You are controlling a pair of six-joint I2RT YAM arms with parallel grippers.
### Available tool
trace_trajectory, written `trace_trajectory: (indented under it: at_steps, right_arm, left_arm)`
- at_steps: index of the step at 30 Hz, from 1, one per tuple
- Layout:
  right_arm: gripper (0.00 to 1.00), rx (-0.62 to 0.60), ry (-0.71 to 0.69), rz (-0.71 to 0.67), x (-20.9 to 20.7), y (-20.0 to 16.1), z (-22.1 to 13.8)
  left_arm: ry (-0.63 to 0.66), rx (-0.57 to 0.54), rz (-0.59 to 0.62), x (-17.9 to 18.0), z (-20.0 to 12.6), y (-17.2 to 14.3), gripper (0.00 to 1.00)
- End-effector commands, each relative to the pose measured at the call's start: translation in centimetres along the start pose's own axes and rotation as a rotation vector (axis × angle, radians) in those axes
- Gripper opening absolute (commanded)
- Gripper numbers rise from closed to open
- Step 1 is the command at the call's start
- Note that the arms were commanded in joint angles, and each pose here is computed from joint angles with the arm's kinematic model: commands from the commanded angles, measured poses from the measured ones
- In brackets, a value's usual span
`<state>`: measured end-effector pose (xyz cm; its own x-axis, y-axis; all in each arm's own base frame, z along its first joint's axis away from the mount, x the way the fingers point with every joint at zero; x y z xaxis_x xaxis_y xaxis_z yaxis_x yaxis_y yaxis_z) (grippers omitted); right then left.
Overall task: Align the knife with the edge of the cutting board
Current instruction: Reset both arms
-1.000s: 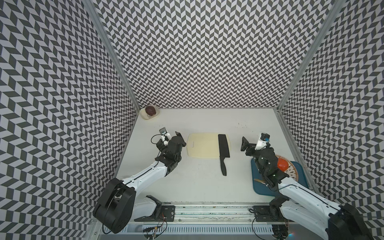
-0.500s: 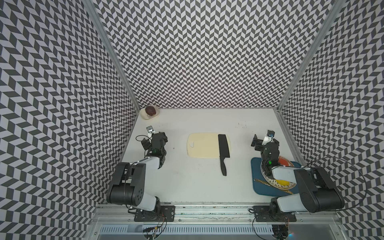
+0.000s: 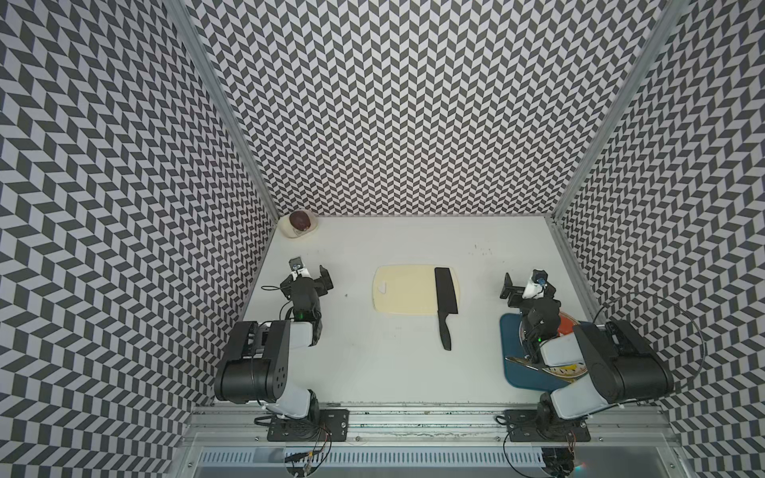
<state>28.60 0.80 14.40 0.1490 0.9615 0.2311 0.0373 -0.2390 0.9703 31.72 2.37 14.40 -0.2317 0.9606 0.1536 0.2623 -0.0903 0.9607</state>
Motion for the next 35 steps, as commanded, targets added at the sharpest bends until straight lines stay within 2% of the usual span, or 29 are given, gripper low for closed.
trace_trajectory:
  at_steps: [1,5,10,12,14,16,35]
  right_arm:
    - [1.0,-0.067,-0.011,0.026,0.1,1.3,0.3]
    - [1.0,-0.055,-0.011,0.022,0.1,1.3,0.4]
    - [1.0,-0.048,-0.009,0.02,0.2,1.3,0.5]
    - [1.0,-0.049,-0.01,0.019,0.1,1.2,0.4]
    - [1.0,-0.05,-0.011,0.019,0.1,1.3,0.5]
    - [1.0,-0.048,-0.011,0.02,0.1,1.2,0.5]
    - [1.0,-0.042,-0.012,0.023,0.1,1.2,0.6]
  left_arm:
    - [-0.147,-0.112,0.053,-1.2,-0.4,1.4,1.0]
    - [-0.226,-0.151,0.087,-1.8,-0.9,1.3,1.0]
    - [-0.22,-0.176,0.08,-1.5,-1.6,1.0,1.0]
    - [-0.205,-0.248,0.088,-1.5,-2.8,0.4,1.0]
    - [-0.21,-0.194,0.088,-1.6,-2.4,0.2,1.0]
    - [-0.202,-0.228,0.087,-1.5,-2.6,0.3,1.0]
    - [-0.199,-0.206,0.089,-1.6,-2.5,0.3,1.0]
Point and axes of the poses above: each gripper's point midway between its finger pads, its own z axis out along the fingers, its own x axis along the line the jaws close on, y = z × x, the point moved 9 cm from there along -z, back along the fingers, and after that the axes turned 12 degrees about z, right-handed, at the moved point
